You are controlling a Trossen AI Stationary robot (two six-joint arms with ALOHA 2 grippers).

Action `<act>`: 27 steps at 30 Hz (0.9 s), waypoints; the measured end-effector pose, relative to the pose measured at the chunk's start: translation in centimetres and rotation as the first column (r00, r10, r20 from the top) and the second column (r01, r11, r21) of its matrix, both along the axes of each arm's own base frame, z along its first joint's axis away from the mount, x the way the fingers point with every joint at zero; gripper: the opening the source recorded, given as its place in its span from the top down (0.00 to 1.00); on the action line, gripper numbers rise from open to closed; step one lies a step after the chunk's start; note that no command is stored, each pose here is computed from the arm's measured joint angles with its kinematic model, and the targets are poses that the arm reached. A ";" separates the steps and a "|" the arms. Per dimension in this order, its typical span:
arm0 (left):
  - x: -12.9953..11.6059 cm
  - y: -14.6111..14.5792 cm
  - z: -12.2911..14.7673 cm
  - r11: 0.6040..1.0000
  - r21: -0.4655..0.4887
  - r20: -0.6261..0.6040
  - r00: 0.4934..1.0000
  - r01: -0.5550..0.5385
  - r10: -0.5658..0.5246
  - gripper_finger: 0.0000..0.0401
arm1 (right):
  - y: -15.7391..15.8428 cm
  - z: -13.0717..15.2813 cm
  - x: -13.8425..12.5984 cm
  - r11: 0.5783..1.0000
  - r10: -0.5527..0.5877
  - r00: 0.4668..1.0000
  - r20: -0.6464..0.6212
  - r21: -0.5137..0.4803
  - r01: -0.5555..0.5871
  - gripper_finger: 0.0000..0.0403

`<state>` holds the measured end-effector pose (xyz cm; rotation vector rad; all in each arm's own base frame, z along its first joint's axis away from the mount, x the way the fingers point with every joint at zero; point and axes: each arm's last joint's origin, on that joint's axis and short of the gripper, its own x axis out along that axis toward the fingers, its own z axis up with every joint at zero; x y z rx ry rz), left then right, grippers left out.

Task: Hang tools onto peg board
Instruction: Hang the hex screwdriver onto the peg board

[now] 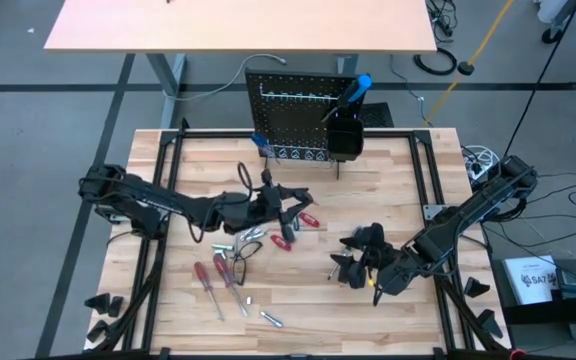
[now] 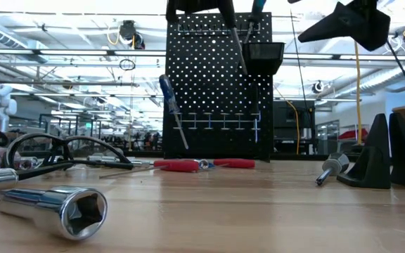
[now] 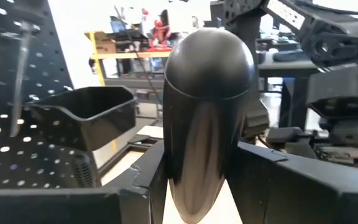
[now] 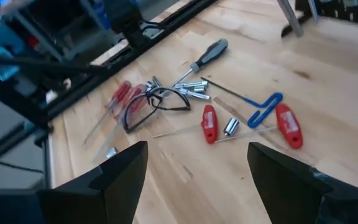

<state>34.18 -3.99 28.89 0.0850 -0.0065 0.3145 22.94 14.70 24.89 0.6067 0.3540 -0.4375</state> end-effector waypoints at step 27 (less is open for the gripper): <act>-7.6 2.9 0.5 0.993 -0.010 -0.125 0.985 0.121 -0.122 0.67 | 0.5 -3.5 9.7 0.938 -0.159 0.808 -0.567 0.168 0.302 0.44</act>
